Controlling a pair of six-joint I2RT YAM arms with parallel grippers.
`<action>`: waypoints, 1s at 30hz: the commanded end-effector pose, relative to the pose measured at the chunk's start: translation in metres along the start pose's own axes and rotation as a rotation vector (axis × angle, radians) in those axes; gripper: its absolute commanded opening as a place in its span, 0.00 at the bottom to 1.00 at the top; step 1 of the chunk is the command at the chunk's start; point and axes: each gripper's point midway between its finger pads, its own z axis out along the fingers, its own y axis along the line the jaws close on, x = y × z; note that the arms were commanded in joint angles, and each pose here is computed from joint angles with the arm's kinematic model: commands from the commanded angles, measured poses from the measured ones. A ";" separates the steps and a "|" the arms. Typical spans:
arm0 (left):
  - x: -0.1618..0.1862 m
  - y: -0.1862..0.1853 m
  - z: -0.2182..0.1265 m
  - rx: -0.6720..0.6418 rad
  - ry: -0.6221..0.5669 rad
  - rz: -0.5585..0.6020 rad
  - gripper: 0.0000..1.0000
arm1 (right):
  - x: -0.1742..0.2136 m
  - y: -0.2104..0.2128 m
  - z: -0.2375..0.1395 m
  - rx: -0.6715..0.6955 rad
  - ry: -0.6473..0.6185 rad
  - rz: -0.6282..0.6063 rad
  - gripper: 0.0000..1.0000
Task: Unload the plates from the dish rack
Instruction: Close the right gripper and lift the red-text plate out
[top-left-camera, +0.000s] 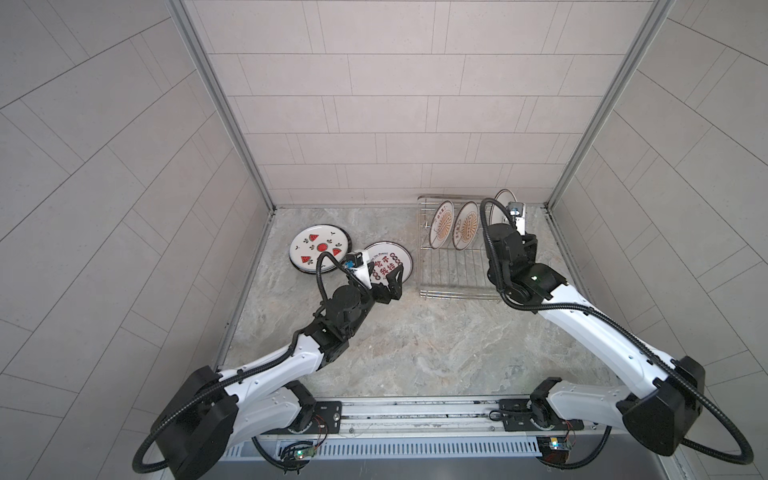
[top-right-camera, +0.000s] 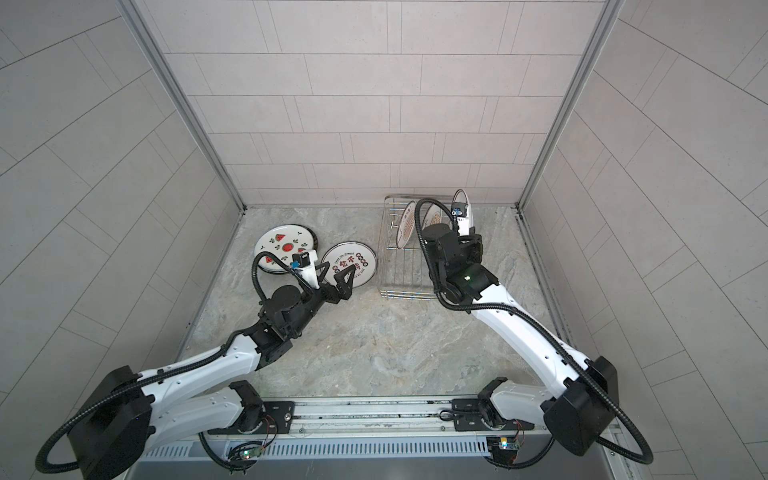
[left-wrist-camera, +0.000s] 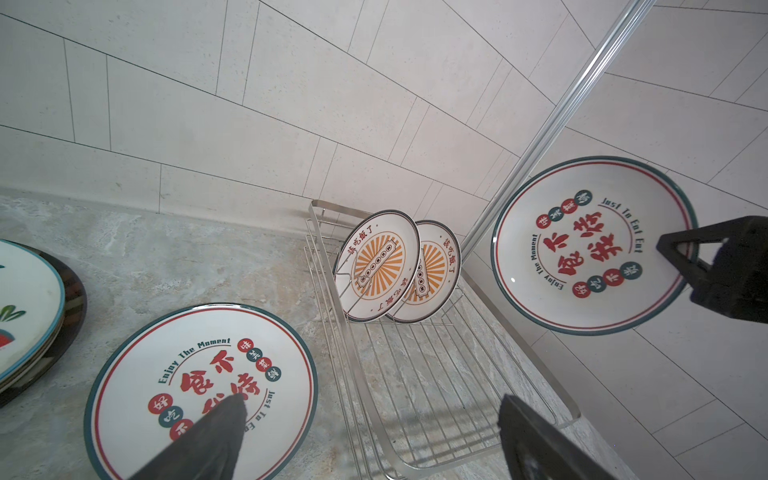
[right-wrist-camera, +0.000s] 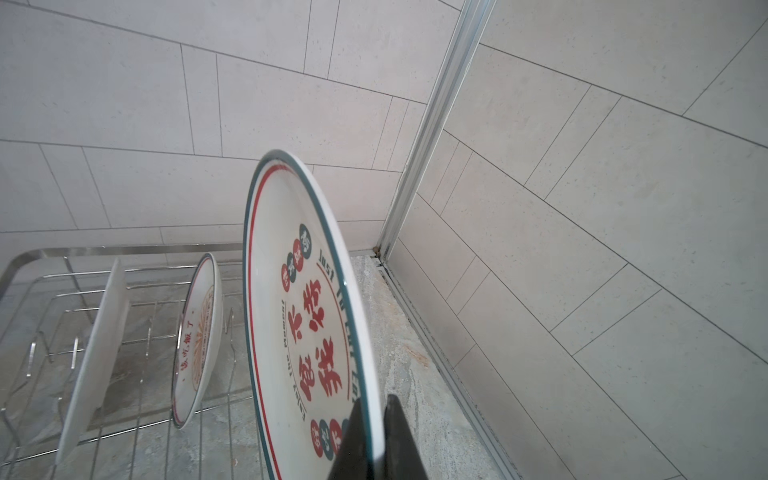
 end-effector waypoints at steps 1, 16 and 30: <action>-0.003 -0.003 -0.003 0.032 0.000 0.013 1.00 | -0.016 0.003 -0.017 -0.191 -0.066 0.189 0.01; -0.022 0.011 -0.019 0.149 -0.038 -0.120 1.00 | -0.029 0.093 -0.083 -0.989 -0.150 0.322 0.00; -0.024 0.001 -0.014 0.211 -0.041 -0.172 0.97 | -0.024 0.144 -0.125 -1.454 -0.107 0.277 0.00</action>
